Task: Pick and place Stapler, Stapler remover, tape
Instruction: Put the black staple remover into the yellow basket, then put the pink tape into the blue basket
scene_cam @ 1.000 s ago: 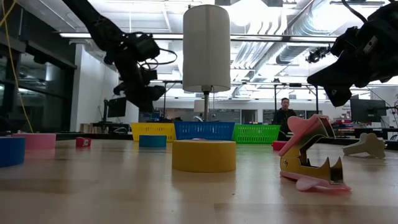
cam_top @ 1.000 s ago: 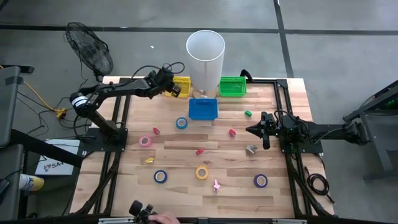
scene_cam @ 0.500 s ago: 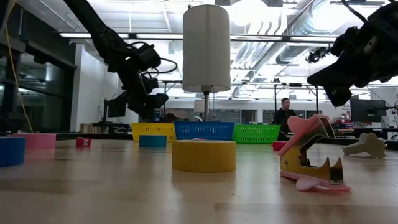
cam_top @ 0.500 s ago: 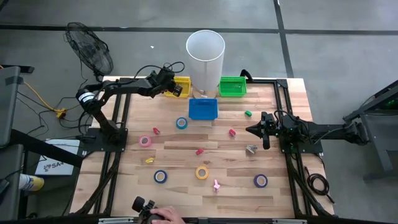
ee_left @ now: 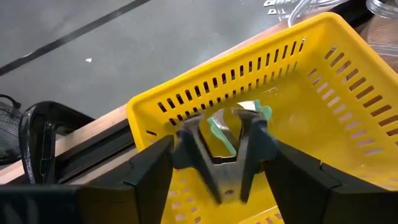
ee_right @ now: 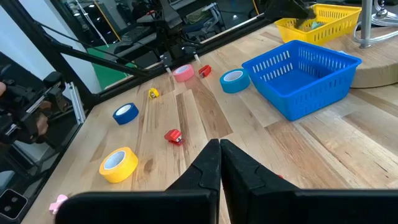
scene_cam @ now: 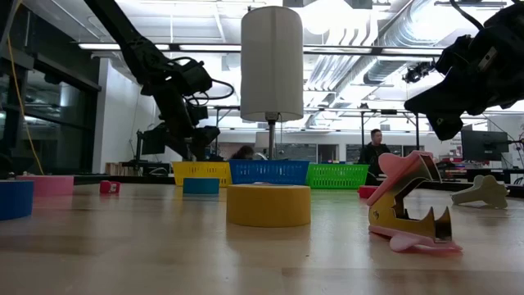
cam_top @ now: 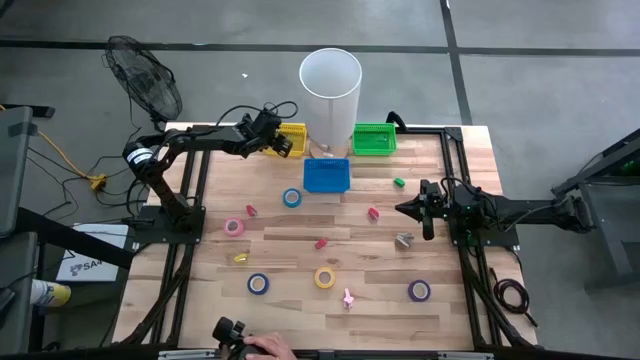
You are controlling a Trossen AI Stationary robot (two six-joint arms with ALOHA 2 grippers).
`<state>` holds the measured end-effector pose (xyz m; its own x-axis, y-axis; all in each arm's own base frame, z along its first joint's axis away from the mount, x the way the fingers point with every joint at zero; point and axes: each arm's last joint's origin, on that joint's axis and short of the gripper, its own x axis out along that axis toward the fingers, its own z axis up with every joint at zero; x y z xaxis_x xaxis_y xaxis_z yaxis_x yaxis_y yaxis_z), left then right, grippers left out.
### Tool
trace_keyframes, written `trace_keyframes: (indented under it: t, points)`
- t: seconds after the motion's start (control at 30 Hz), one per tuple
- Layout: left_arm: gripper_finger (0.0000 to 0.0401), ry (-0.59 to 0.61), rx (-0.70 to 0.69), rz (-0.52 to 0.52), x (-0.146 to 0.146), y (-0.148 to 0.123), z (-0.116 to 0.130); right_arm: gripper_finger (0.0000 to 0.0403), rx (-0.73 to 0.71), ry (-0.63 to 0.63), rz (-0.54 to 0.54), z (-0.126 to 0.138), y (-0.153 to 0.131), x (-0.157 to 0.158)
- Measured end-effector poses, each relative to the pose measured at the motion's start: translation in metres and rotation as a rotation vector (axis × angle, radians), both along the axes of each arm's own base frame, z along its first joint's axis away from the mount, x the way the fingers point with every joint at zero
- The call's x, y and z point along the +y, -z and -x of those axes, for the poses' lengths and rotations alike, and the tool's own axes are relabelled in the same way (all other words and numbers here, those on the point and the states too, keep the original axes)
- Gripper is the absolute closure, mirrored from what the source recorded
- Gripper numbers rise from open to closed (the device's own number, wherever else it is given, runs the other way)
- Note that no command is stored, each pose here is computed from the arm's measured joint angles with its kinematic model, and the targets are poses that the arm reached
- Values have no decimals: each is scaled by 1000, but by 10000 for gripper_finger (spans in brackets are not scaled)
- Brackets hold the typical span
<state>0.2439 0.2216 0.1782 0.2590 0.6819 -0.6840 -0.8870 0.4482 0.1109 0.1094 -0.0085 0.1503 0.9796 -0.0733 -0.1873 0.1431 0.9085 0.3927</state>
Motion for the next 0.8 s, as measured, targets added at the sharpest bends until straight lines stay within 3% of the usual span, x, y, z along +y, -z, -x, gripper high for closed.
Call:
trace_keyframes:
  t: [0.33, 0.67, 0.8]
  points:
    - [162, 42, 55, -2, -3, 1, -1, 403, 0, 0, 0, 0, 0, 0]
    - [162, 125, 154, -114, -24, -17, -9, 403, 0, 0, 0, 0, 0, 0]
    - [162, 176, 203, -112, -36, -21, -10, 403, 0, 0, 0, 0, 0, 0]
